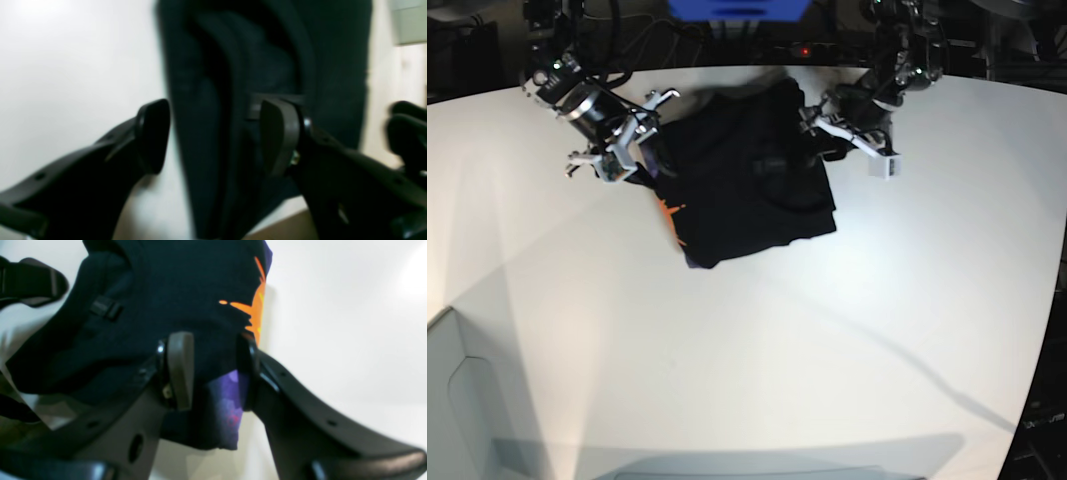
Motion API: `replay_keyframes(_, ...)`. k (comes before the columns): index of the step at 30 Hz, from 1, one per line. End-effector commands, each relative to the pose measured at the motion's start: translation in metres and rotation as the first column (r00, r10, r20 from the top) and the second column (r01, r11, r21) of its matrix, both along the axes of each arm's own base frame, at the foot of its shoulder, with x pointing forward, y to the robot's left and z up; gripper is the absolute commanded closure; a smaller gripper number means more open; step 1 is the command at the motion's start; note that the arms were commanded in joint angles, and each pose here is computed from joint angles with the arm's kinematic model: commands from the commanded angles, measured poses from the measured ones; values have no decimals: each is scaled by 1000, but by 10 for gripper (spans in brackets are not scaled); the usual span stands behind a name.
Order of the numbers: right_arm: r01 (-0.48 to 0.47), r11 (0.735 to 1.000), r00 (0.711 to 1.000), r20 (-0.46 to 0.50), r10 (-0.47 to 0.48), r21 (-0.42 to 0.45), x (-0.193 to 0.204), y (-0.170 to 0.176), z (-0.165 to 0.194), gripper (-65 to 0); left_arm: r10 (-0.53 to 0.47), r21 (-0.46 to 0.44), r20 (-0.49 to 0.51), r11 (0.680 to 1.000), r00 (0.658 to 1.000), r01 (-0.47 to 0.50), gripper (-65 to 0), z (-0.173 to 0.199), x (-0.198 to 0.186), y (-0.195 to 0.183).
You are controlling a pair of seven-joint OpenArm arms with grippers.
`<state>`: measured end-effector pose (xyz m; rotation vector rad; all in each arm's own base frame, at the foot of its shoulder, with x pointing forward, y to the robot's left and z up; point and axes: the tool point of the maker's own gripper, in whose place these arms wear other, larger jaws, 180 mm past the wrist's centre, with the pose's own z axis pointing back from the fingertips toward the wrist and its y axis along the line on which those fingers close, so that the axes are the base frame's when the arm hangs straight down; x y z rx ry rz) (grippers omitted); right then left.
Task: Fold the T-shirt properly
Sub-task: 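Tuck and flatten the bundle's edges with both grippers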
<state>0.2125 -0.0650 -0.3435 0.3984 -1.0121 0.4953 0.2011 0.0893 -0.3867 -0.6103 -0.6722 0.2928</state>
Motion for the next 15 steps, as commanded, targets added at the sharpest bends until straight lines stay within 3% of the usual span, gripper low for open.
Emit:
replay_keyframes(1, 1, 1000, 999, 38, -2, 28, 4, 2, 11, -225, 11, -19, 23, 1000, 1000, -10, -408, 5, 7, 0)
replay_keyframes(4, 1, 1000, 999, 38, -2, 28, 4, 2, 11, -225, 17, -58, -4, 998, 1000, -17, -408, -5, 10, -3)
replay_keyframes(13, -1, 1000, 999, 37, 0, 24, 3, 1, 11, -225, 6, -63, -55, 998, 998, -10, -402, -26, 10, -8)
replay_keyframes(15, -1, 1000, 999, 37, 0, 24, 3, 1, 11, -225, -22, -70, -71, 997, 997, 17, -362, -32, 9, -17)
